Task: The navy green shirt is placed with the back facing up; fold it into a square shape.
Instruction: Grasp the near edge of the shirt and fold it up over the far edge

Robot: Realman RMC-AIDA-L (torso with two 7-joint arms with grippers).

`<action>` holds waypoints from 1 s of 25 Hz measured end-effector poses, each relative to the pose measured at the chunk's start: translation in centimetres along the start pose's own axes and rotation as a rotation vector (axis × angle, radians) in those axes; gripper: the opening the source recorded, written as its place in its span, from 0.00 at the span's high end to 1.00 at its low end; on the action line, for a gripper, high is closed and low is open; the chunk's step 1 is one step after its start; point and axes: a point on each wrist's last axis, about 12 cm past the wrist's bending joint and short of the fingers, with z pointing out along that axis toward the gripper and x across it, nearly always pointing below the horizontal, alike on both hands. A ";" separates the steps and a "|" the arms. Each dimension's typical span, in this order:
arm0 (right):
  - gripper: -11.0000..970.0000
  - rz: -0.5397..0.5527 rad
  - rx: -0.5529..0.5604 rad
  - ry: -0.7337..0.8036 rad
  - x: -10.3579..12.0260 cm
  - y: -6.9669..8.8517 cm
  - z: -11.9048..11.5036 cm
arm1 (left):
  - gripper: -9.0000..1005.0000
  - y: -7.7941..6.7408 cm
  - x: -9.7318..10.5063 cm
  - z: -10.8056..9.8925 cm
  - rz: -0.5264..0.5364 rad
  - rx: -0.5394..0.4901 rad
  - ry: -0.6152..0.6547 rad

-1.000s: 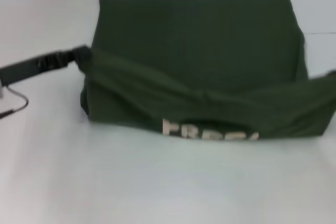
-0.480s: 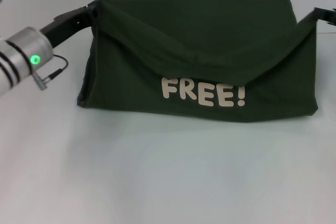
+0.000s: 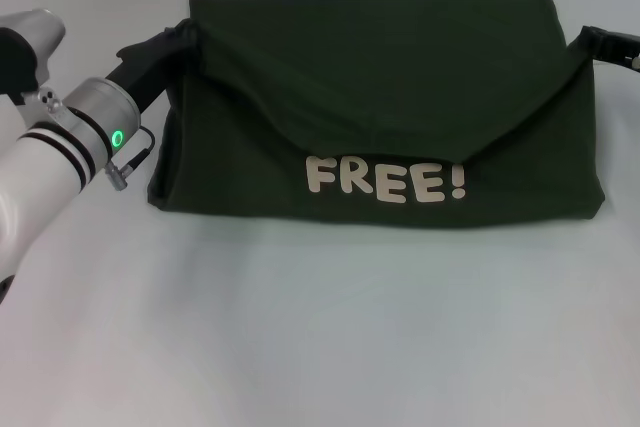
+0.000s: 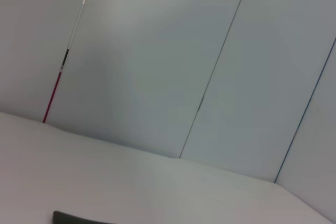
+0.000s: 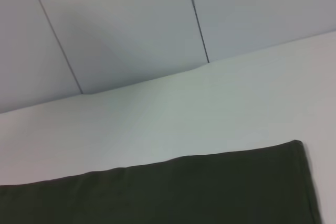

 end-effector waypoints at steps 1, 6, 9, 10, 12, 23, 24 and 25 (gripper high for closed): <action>0.96 -0.004 0.008 0.001 0.1 0.0 0.0 | 0.96 0.0 0.1 0.0 0.000 -0.005 0.003; 0.96 -0.012 0.023 0.006 0.6 0.1 0.2 | 0.96 0.1 0.4 0.0 0.008 -0.017 0.020; 0.96 -0.020 0.030 0.011 0.9 0.3 0.3 | 0.96 0.0 0.5 0.0 0.010 -0.013 0.024; 0.96 -0.021 0.031 0.012 0.9 0.3 0.3 | 0.96 0.0 0.5 0.0 0.012 -0.011 0.026; 0.96 -0.025 0.030 0.016 1.1 0.4 0.4 | 0.95 -0.1 0.6 0.0 0.016 -0.007 0.030; 0.71 -0.065 0.043 0.007 0.8 -0.1 0.0 | 0.63 0.8 0.3 -0.2 -0.018 -0.044 0.023; 0.66 -0.065 0.043 0.003 0.7 -0.2 -0.1 | 0.58 1.0 0.1 -0.3 -0.030 -0.050 0.017; 0.61 -0.063 0.039 -0.001 0.5 -0.2 -0.2 | 0.53 1.5 -0.1 -0.7 -0.052 -0.056 0.006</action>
